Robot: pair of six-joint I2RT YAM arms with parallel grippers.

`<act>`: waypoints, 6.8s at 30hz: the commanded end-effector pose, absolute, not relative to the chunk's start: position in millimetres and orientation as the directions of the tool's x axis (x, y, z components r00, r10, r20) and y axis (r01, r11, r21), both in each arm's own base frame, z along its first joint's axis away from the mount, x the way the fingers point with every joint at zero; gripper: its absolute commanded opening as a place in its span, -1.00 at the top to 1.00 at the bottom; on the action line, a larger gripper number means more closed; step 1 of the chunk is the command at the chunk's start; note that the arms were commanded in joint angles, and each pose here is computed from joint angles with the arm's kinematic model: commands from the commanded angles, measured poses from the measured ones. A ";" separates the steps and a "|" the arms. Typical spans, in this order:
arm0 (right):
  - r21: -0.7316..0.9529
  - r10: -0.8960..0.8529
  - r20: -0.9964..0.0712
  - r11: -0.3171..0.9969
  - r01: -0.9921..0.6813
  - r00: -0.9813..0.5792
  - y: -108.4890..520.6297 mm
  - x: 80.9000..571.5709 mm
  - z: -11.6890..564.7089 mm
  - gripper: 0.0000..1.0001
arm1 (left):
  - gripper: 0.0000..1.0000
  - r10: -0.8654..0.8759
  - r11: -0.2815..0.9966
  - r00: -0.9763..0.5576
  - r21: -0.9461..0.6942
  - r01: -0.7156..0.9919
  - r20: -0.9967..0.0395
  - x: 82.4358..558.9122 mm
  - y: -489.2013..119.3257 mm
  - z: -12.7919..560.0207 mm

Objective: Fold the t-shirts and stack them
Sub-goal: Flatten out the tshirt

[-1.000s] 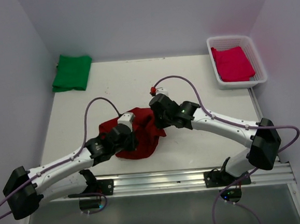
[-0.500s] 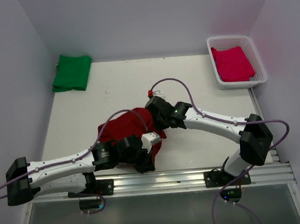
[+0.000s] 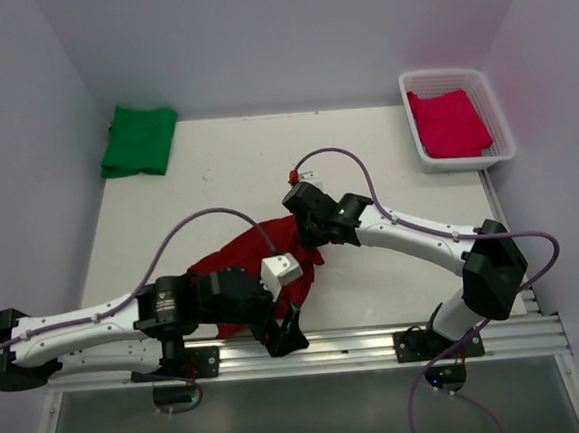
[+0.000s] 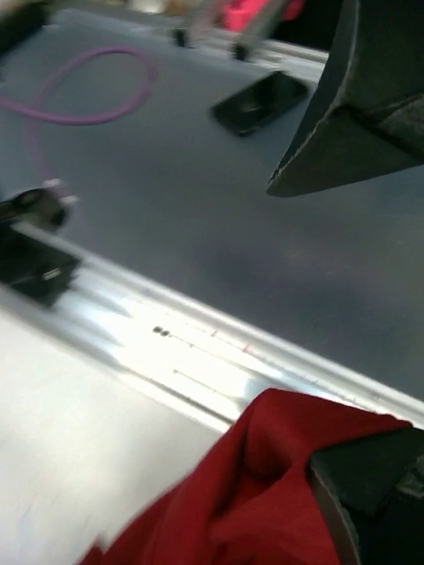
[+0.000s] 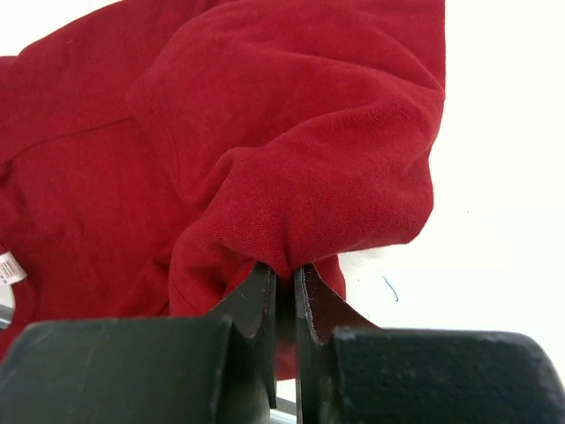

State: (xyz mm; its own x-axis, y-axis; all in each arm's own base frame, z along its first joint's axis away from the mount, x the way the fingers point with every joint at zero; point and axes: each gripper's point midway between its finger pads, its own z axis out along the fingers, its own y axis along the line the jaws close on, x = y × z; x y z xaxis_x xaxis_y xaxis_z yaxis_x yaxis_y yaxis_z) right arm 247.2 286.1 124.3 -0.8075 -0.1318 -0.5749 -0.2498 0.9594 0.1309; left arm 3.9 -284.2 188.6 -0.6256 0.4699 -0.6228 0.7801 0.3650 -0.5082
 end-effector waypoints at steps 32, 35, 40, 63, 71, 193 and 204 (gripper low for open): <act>0.089 -0.017 -0.624 0.992 -0.092 -0.781 240.9 260.8 136.8 0.34 | -1.00 0.396 0.569 -0.532 -0.255 0.782 -0.749 48.5 -290.7 193.8; 0.090 0.022 -0.634 0.995 -0.046 -0.773 229.4 261.1 139.7 0.36 | -1.00 0.266 0.811 -0.568 -0.139 0.569 -0.779 99.8 -246.4 187.1; 0.011 0.074 -0.662 0.996 0.089 -0.746 196.5 262.7 149.4 -0.07 | -1.00 0.170 0.946 -0.617 -0.048 0.321 -0.768 128.7 -206.2 162.7; 0.279 -0.318 -0.434 0.842 -0.461 -0.843 356.3 271.0 72.3 0.32 | -1.00 -0.218 0.962 -0.611 -0.272 -0.004 -0.761 180.9 -180.1 94.4; 0.194 -0.322 -0.425 0.881 -0.432 -0.846 355.8 299.7 59.1 0.18 | -1.00 -0.266 0.946 -0.614 -0.324 -0.018 -0.743 177.5 -179.8 62.9; -0.380 0.161 -0.766 0.667 0.641 -0.622 -36.2 269.8 199.1 0.61 | 1.00 -0.254 0.967 -0.685 -0.162 -0.198 -0.683 186.5 -130.9 26.6; 0.114 0.157 -0.645 0.987 0.109 -0.748 93.7 296.9 194.0 -0.44 | 1.00 -0.253 0.967 -0.632 -0.176 -0.183 -0.733 209.1 -133.1 61.7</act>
